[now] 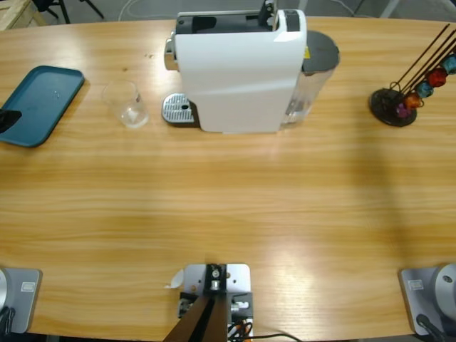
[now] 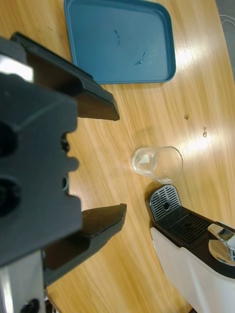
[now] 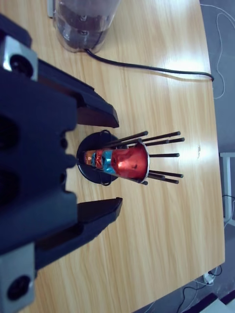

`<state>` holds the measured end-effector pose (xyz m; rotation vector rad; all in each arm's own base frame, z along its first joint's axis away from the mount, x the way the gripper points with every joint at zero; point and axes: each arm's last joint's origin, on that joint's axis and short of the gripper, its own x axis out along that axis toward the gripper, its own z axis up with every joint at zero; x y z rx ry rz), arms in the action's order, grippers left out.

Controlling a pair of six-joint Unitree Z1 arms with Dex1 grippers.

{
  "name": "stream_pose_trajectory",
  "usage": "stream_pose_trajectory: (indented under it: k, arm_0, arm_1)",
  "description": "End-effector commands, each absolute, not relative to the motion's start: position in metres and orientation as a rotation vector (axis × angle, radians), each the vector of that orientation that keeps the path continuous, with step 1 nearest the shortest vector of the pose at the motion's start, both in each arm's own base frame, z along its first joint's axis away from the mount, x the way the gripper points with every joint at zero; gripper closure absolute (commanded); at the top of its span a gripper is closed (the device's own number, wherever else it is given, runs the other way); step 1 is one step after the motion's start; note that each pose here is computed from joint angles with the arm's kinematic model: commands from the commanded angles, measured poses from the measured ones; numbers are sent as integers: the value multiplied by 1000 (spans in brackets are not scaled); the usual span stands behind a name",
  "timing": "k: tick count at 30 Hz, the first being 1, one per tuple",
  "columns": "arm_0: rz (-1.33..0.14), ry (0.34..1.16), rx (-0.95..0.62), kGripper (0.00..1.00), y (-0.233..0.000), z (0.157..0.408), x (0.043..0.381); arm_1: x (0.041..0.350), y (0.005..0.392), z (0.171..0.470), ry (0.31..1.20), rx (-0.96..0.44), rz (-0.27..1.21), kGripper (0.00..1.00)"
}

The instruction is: Pour coffee

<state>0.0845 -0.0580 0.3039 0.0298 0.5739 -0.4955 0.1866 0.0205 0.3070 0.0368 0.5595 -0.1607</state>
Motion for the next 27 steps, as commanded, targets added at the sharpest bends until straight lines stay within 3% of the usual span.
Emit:
stream_pose_trajectory:
  k: [1,7,11,14,15,27]
  arm_0:
    - [-519,603,47,271,-58,292,82]
    - [-518,607,48,270,-58,292,82]
    - [-519,605,49,270,-59,292,82]
    - [-518,606,48,270,-58,292,82]
    - [-519,606,49,270,-58,292,82]
    - [-519,607,50,269,-59,292,83]
  arm_1:
    - [192,16,291,599,19,-201,497]
    - [195,16,290,598,21,-205,516]
    - [196,16,288,602,20,-206,725]
    - [195,16,287,604,19,-208,979]
    - [195,16,287,603,19,-209,1000]
    - [193,15,286,590,17,-226,1000]
